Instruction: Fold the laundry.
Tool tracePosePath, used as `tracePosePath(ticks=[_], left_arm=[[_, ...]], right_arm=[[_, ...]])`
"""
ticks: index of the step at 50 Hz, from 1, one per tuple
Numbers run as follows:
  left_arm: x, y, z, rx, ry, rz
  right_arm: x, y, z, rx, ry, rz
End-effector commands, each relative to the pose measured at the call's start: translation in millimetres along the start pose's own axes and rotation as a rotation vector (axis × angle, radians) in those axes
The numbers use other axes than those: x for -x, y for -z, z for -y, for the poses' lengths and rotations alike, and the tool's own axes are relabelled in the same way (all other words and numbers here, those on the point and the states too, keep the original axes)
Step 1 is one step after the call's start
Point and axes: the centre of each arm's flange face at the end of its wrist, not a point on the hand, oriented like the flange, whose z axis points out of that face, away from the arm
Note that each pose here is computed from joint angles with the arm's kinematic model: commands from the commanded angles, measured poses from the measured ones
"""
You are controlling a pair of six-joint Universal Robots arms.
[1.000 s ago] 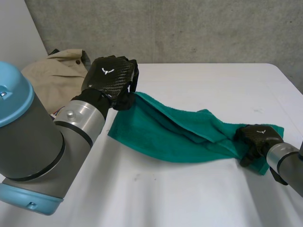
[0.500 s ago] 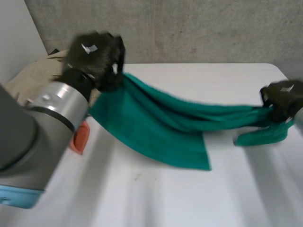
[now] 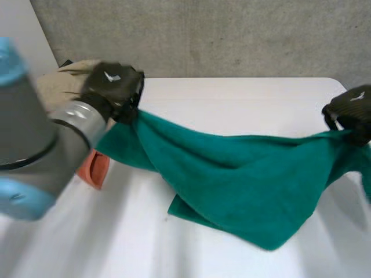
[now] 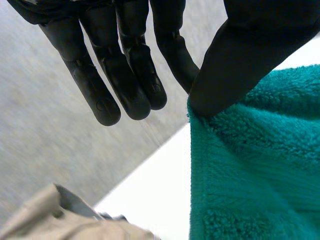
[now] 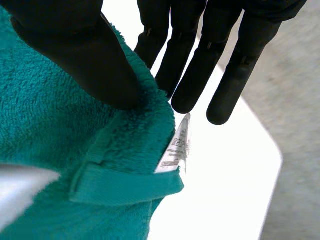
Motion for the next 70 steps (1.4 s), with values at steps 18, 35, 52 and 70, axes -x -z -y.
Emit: tracePosePath(ticks=[18,35,52,70], left_arm=[[50,-61,130,-0.557,-0.058,0.293],[-37,-42,-66,-0.026,-0.081,0.032],[-33,-13,-55,-0.035,-0.083,0.026],[-29,0,-52,-0.031,-0.084,0.032]], right_arm=[[-73,-43,84,-0.674,-0.104,-0.482],[34,-137,-42,-0.186,-0.24,-0.046],[41,-112,-65,0.005,-0.33,0.047],[28,-114,-72,0.015,-0.159,0.015]])
